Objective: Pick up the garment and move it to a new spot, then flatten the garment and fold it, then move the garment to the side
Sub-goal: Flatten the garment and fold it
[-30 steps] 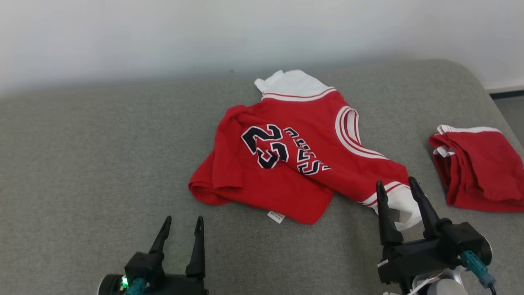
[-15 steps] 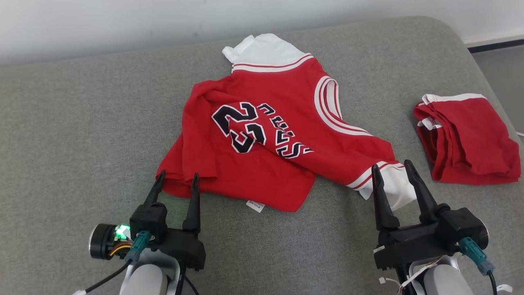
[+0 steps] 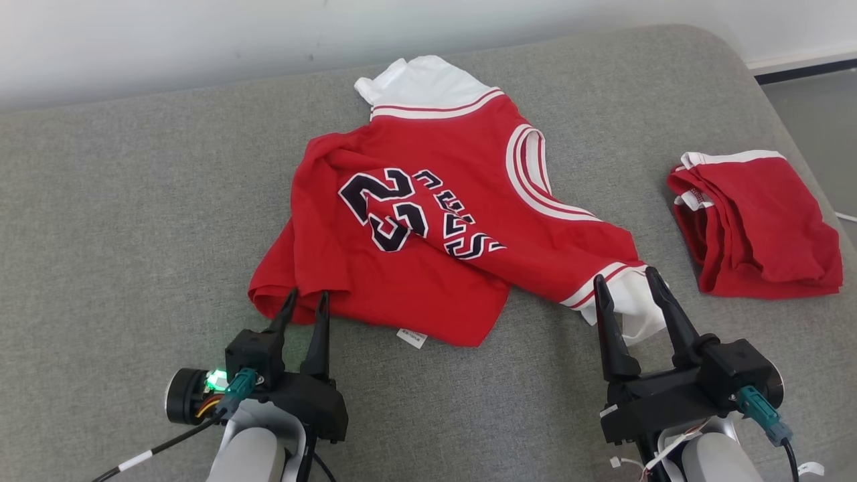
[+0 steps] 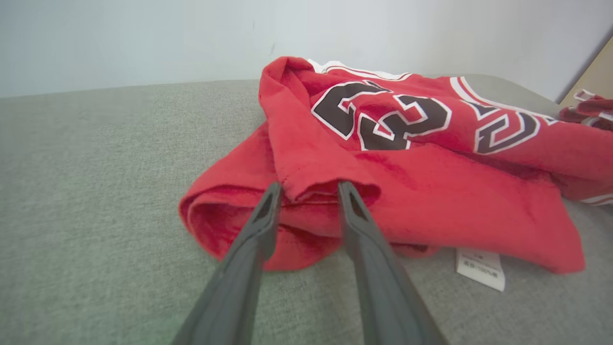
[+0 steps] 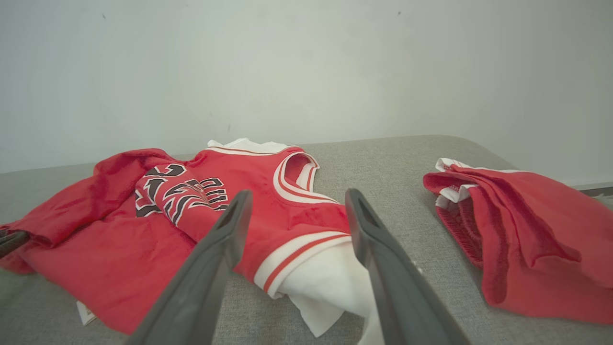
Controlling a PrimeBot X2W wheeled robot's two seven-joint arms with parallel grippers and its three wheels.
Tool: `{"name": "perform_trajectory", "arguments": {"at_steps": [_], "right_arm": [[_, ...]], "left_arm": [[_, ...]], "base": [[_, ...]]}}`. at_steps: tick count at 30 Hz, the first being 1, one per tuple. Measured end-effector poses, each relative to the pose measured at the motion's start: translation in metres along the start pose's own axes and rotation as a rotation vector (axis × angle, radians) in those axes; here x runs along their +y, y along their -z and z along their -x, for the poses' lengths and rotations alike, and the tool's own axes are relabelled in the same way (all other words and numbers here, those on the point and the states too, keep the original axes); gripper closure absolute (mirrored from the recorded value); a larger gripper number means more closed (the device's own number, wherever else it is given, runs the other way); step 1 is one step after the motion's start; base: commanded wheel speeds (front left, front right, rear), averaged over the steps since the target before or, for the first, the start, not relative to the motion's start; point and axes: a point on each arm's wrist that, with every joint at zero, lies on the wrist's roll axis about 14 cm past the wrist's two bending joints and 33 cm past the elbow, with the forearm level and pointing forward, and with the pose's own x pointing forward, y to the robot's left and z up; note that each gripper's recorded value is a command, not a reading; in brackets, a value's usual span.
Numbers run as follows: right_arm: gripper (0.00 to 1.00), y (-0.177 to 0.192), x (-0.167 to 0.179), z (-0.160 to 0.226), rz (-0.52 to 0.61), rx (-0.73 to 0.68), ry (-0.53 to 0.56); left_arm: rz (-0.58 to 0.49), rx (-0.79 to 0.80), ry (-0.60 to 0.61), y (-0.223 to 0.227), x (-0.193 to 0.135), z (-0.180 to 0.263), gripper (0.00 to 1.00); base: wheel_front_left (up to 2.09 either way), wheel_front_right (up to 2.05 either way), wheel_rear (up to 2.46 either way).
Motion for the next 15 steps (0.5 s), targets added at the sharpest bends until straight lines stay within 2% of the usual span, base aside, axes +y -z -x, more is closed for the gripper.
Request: {"name": "perform_trajectory", "arguments": {"at_steps": [1,5,7,8,9,15], "right_arm": [[0.00,0.000,0.000,0.000,0.000,0.001,-0.001],[0.00,0.002,0.001,0.001,-0.001,0.007,-0.002],[0.00,0.003,0.001,0.001,-0.002,0.010,-0.003],[0.00,0.003,0.002,0.002,-0.003,0.011,-0.004],[0.00,0.004,0.002,0.002,-0.007,0.012,-0.003],[0.00,0.005,-0.002,0.004,-0.008,0.016,0.009]], "left_arm": [[0.002,-0.001,0.001,-0.001,0.000,0.000,0.51],[0.000,-0.004,0.005,-0.002,-0.002,-0.001,0.48],[-0.001,0.001,0.008,-0.001,-0.003,-0.001,0.53],[-0.001,0.009,0.011,0.002,-0.003,-0.001,0.66],[0.000,0.015,0.019,0.004,-0.005,-0.001,0.98],[0.007,-0.010,0.016,-0.007,-0.002,-0.009,1.00]], "base": [[0.00,0.00,0.00],[0.00,0.00,0.00],[0.00,0.00,0.00],[0.00,0.00,0.00],[0.00,0.00,0.00],[0.00,0.00,0.00]]}}
